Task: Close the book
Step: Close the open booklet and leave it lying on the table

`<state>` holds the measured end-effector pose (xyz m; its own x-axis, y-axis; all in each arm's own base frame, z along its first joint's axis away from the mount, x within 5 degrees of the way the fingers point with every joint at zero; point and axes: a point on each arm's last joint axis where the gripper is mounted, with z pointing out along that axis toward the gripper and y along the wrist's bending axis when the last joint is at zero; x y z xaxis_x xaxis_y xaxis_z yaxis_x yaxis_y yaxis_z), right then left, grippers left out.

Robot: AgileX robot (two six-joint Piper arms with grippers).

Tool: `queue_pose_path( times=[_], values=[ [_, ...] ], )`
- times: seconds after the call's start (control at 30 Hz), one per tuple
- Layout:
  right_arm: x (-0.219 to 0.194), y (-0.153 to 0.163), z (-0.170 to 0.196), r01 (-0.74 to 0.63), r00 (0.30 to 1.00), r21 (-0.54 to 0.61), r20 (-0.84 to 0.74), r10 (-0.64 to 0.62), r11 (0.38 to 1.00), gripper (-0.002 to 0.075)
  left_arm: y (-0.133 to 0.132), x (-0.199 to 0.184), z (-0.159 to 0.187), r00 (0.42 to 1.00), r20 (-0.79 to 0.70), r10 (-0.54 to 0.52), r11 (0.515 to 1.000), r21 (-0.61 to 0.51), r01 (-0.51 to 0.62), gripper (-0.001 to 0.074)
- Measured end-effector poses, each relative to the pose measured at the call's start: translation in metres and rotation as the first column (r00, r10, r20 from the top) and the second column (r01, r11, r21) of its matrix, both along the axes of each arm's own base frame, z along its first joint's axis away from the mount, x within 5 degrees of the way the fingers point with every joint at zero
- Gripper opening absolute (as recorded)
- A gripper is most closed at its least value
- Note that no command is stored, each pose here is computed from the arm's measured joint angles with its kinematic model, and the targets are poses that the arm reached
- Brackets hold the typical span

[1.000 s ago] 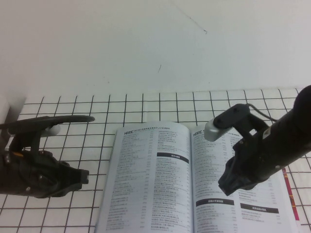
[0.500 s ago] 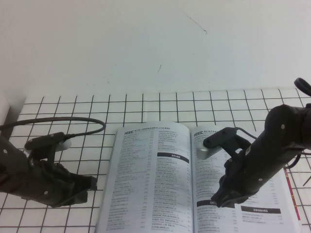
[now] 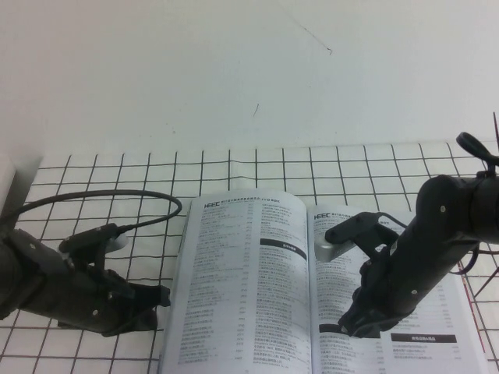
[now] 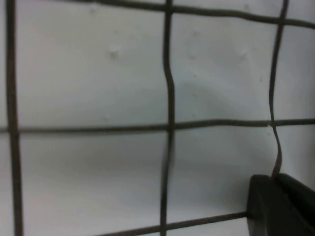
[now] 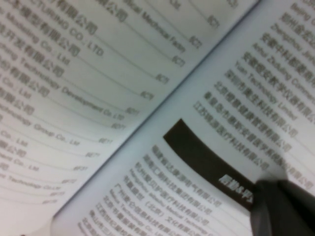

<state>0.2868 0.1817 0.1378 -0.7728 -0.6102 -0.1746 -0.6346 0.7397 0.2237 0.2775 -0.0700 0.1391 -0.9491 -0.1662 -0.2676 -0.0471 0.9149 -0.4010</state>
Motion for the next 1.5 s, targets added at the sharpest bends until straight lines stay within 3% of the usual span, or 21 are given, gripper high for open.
queue_pose_path(
  times=[0.43, 1.0, 1.1, 1.27, 1.37, 1.5],
  values=[
    [0.001, 0.0, 0.0, 0.005, 1.0, -0.004, -0.005, -0.005, 1.0, -0.0003, -0.034, 0.008, 0.001, 0.987, 0.141, -0.075, 0.986, -0.139, 0.095, -0.0004],
    [0.0, -0.002, 0.009, -0.008, 1.0, -0.009, 0.023, 0.009, 1.0, -0.0003, -0.039, -0.011, 0.094, 0.908, 0.418, -0.037, 0.942, -0.288, 0.171, -0.0004],
    [0.001, -0.003, 0.035, -0.026, 0.996, -0.006, 0.08, 0.027, 1.0, -0.0003, -0.043, -0.01, 0.104, 0.898, 0.437, -0.059, 0.923, -0.318, 0.215, -0.0004],
    [0.003, -0.015, 0.12, -0.007, 0.959, -0.036, 0.284, 0.017, 0.999, -0.0003, -0.048, -0.01, 0.121, 0.871, 0.482, -0.098, 0.896, -0.338, 0.288, -0.0004],
    [-0.006, -0.033, 0.182, 0.035, 0.897, -0.084, 0.441, 0.006, 0.996, -0.0003, -0.047, -0.016, 0.142, 0.829, 0.547, -0.119, 0.894, -0.305, 0.329, -0.0004],
    [-0.035, -0.057, 0.255, 0.049, 0.77, -0.051, 0.638, -0.005, 0.997, -0.0003, -0.041, -0.035, 0.182, 0.739, 0.652, -0.171, 0.9, -0.202, 0.386, -0.0004]
  ],
)
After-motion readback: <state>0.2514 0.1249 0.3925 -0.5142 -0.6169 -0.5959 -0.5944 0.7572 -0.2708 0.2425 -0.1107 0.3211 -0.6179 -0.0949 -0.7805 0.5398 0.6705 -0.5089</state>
